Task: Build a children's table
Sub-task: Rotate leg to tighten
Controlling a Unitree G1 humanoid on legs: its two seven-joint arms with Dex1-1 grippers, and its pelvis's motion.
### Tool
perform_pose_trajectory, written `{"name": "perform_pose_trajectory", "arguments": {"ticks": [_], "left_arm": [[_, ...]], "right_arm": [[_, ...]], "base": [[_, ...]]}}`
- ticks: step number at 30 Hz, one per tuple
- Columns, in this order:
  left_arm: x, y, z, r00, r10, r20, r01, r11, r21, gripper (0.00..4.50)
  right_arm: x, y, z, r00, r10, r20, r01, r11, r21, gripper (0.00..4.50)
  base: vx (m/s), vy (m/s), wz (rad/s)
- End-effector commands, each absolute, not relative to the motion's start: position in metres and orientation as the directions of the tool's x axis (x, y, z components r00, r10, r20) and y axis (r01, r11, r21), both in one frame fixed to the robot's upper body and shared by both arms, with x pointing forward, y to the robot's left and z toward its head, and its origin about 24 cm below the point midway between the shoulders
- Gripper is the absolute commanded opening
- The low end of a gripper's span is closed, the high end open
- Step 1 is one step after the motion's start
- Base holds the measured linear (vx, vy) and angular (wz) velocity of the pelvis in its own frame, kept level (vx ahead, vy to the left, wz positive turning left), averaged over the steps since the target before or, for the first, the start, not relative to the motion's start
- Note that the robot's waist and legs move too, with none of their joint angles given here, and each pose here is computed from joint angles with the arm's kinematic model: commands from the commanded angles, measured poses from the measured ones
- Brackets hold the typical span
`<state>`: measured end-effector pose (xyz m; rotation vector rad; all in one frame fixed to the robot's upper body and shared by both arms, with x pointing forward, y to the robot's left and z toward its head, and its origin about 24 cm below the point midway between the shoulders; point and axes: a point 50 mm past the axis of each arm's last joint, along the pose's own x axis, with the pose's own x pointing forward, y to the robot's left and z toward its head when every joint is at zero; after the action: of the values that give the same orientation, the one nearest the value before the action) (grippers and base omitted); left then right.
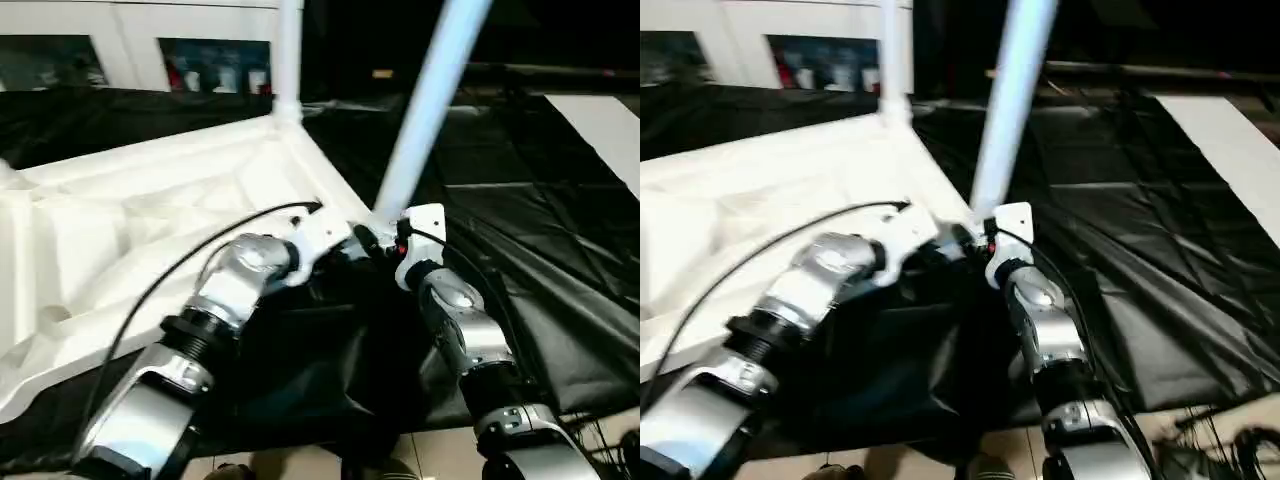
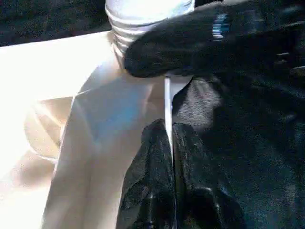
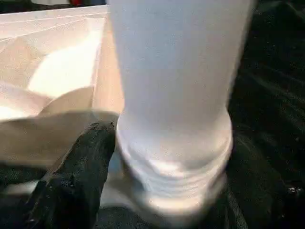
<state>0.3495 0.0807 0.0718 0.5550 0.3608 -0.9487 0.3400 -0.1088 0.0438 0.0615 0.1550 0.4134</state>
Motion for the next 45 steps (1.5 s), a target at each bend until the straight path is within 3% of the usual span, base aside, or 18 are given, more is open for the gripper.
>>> {"name": "perform_pose_trajectory", "arguments": {"ticks": [1, 4, 7, 10, 12, 17, 21, 41, 42, 45], "left_arm": [[0.341, 0.095, 0.044, 0.499, -0.597, -0.628, 0.856, 0.451, 0.252, 0.0], [0.333, 0.107, 0.055, 0.4, -0.669, -0.627, 0.914, 0.344, 0.216, 0.0], [0.323, 0.113, 0.065, 0.281, -0.732, -0.62, 0.96, 0.204, 0.193, 0.0], [0.319, 0.116, 0.066, 0.239, -0.738, -0.631, 0.97, 0.159, 0.182, 0.0], [0.31, 0.123, 0.066, 0.158, -0.748, -0.644, 0.986, 0.081, 0.148, 0.0], [0.297, 0.125, 0.072, 0.047, -0.79, -0.611, 0.995, -0.015, 0.096, 0.0], [0.293, 0.124, 0.073, 0.03, -0.795, -0.606, 0.996, -0.026, 0.083, 0.0], [0.292, 0.128, 0.073, 0.021, -0.789, -0.614, 0.997, -0.029, 0.07, 0.0], [0.292, 0.128, 0.073, 0.021, -0.789, -0.615, 0.997, -0.029, 0.07, 0.0], [0.292, 0.128, 0.073, 0.022, -0.788, -0.615, 0.997, -0.028, 0.071, 0.0]], "right_arm": [[0.337, -0.102, 0.045, 0.875, 0.463, -0.141, -0.455, 0.887, 0.083, 3.92], [0.331, -0.124, 0.049, 0.773, 0.591, -0.231, -0.598, 0.8, 0.047, 4.28], [0.318, -0.138, 0.055, 0.632, 0.72, -0.286, -0.754, 0.656, -0.016, 4.28], [0.314, -0.14, 0.058, 0.591, 0.754, -0.286, -0.793, 0.609, -0.033, 4.28], [0.308, -0.146, 0.062, 0.52, 0.801, -0.297, -0.849, 0.524, -0.074, 4.28], [0.298, -0.146, 0.067, 0.402, 0.867, -0.294, -0.912, 0.407, -0.048, 4.28], [0.292, -0.14, 0.069, 0.314, 0.905, -0.286, -0.946, 0.322, -0.02, 4.28], [0.284, -0.132, 0.071, 0.2, 0.952, -0.23, -0.977, 0.213, 0.031, 4.12], [0.285, -0.132, 0.07, 0.203, 0.951, -0.232, -0.976, 0.216, 0.032, 3.8], [0.285, -0.131, 0.068, 0.208, 0.949, -0.238, -0.974, 0.222, 0.034, 3.7]], "base": [[0.0, 0.0, 0.0], [0.0, 0.0, 0.0], [0.055, -0.015, 0.02], [0.079, -0.025, 0.03], [0.032, -0.013, 0.0], [0.0, 0.0, 0.0], [0.0, 0.0, 0.0], [0.0, 0.0, 0.0], [0.0, 0.0, 0.0], [0.0, 0.0, 0.0]]}}
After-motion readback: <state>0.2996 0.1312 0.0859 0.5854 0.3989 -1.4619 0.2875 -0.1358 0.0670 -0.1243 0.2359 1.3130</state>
